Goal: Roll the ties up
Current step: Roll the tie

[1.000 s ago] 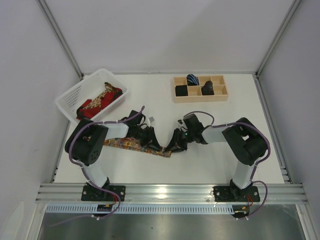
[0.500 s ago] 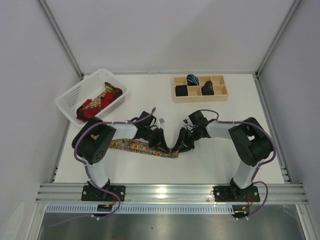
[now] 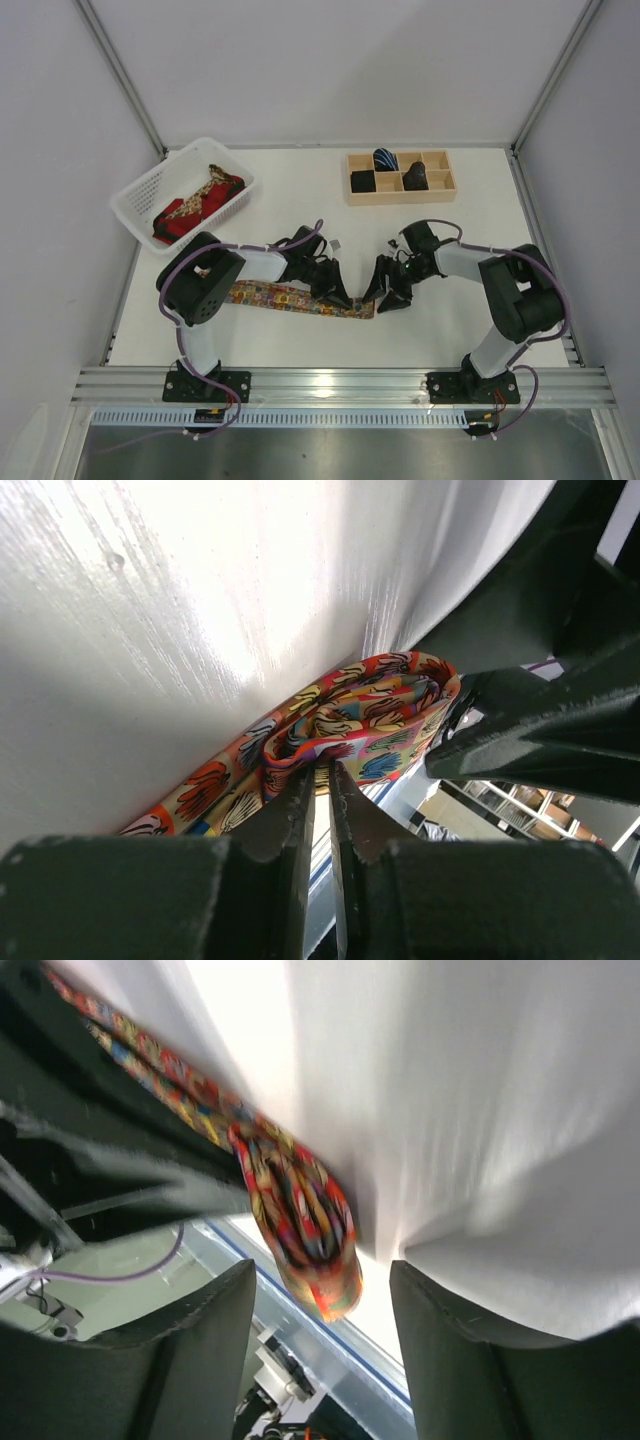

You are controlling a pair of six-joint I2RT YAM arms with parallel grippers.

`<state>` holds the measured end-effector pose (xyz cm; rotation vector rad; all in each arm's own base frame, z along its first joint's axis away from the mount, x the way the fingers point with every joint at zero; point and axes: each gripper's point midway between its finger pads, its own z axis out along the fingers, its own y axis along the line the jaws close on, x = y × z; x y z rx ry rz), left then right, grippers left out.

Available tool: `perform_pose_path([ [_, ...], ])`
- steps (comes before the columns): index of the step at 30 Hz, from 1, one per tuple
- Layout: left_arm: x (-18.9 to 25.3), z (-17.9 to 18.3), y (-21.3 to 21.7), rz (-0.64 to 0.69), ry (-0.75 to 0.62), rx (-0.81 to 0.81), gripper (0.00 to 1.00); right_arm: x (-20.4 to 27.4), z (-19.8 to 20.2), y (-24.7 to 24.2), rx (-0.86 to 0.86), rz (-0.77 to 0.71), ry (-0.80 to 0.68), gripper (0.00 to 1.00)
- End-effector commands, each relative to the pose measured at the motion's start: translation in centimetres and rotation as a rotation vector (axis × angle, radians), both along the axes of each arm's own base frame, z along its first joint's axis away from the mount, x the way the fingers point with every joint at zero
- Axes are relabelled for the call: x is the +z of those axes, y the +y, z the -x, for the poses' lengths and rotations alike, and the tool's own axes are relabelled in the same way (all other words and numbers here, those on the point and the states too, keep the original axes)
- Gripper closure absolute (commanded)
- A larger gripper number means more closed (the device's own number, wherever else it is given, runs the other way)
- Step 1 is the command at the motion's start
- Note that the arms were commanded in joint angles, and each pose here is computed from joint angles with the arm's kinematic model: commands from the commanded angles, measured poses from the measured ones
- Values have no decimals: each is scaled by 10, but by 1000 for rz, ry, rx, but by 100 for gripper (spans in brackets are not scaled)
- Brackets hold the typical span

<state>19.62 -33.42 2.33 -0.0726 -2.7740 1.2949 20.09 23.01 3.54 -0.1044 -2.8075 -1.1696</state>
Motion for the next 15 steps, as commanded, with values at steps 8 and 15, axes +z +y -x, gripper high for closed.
perform_pose_path([
  [8, -11, -3, 1, -44, -17, 6, 84, 9, 13, 0, -16, -91, -37, 43],
  [15, -11, -1, 3, -53, -21, -7, 85, 3, 3, 3, -6, -86, -57, 53],
])
